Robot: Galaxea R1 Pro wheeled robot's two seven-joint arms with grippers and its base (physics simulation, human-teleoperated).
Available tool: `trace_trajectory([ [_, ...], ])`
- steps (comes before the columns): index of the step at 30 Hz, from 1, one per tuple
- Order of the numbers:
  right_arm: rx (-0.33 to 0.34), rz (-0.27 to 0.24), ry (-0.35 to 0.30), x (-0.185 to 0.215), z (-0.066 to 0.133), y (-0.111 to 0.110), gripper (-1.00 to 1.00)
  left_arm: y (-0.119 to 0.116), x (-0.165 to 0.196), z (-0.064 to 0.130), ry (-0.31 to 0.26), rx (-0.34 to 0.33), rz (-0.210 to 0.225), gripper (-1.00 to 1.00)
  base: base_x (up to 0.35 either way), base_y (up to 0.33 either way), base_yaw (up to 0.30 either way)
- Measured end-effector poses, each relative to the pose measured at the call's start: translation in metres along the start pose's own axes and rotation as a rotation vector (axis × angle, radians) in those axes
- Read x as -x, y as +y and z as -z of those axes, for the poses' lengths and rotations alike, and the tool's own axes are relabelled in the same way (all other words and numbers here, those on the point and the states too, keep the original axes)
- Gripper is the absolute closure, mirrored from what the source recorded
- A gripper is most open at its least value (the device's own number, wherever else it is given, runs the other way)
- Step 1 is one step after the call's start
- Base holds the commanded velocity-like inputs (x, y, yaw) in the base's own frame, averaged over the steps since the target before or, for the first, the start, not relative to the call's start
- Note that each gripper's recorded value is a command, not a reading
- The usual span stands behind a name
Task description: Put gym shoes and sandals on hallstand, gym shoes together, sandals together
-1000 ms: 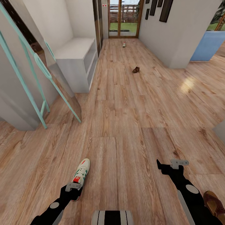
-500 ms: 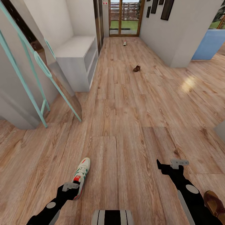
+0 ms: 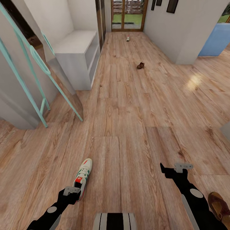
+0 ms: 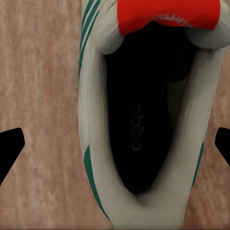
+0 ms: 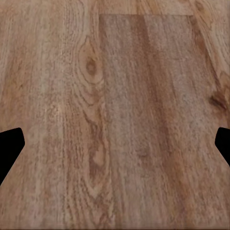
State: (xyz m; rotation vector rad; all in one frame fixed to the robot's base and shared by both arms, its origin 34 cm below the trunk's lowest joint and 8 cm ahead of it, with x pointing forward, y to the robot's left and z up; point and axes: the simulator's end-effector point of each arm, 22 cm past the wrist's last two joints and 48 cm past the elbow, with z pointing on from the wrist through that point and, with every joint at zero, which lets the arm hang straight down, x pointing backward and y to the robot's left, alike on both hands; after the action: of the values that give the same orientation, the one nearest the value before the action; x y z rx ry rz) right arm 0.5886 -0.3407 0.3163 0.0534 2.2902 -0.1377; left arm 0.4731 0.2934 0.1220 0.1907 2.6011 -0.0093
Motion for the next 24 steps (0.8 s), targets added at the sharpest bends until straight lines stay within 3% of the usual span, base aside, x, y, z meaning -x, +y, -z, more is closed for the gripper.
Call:
trace_trajectory([
  [24, 0.001, 0.006, 0.042, -0.023, -0.009, 0.002, -1.0, -0.005, -0.025, -0.007, 0.047, -0.009, 0.001, -1.0, 0.0, 0.0, 0.0],
])
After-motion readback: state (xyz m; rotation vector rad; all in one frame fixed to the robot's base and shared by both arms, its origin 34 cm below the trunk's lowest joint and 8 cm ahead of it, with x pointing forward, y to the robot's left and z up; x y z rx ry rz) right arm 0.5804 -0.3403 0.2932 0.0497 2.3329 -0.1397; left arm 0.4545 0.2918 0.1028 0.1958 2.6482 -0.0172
